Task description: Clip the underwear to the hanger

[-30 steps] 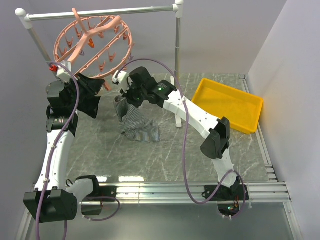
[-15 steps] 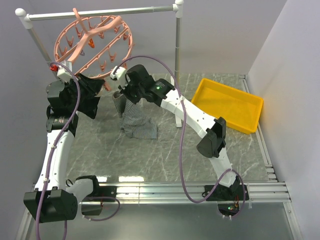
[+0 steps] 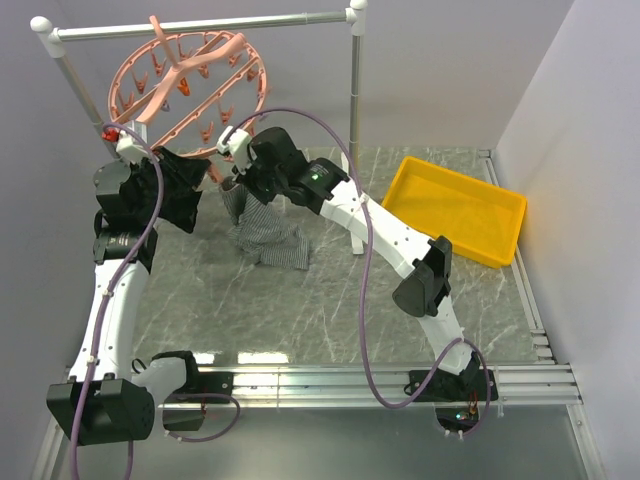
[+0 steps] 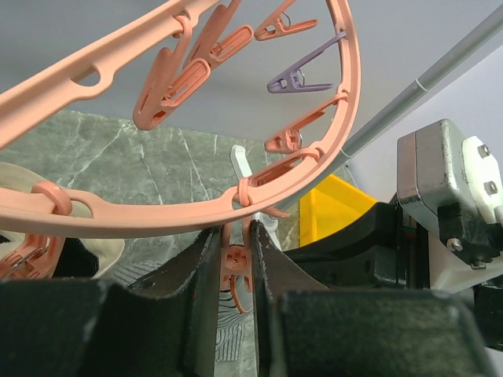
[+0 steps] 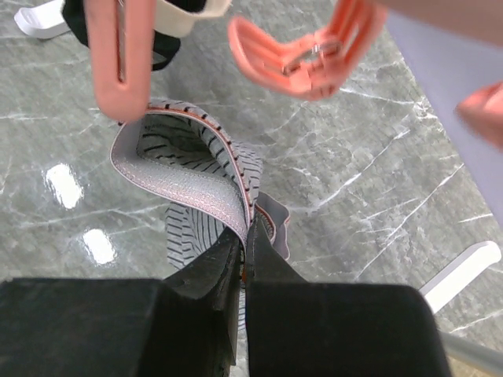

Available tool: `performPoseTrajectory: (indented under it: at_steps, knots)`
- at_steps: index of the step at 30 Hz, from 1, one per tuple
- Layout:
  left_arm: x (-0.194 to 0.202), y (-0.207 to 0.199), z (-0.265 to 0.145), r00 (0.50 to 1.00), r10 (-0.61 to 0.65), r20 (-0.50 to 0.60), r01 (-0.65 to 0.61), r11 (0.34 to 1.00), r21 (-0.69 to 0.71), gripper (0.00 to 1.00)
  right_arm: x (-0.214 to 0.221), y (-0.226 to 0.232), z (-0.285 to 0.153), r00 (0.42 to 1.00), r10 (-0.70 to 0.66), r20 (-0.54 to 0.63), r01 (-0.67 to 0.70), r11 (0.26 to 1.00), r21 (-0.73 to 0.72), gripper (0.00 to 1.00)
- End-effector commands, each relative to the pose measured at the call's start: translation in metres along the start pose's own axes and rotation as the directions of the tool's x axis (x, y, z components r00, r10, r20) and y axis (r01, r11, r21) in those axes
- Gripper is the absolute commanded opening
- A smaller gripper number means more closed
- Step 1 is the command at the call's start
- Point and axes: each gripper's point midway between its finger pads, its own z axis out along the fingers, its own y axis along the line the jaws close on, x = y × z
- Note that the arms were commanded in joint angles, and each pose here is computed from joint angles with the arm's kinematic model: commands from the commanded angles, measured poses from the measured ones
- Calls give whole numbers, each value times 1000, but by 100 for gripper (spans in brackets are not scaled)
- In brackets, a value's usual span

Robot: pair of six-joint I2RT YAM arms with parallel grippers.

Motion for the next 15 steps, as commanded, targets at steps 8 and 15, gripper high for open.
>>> performPoseTrajectory:
  at_steps: [8, 15]
  knots:
    - [-6, -12, 1, 998, 63, 20, -64, 997, 43, 0, -47, -4, -7, 989, -5, 145, -2, 999, 47, 0]
    - [-4, -8, 2, 996, 91, 18, -92, 995, 31, 0, -55, -5, -14, 986, -4, 167, -5, 999, 50, 0]
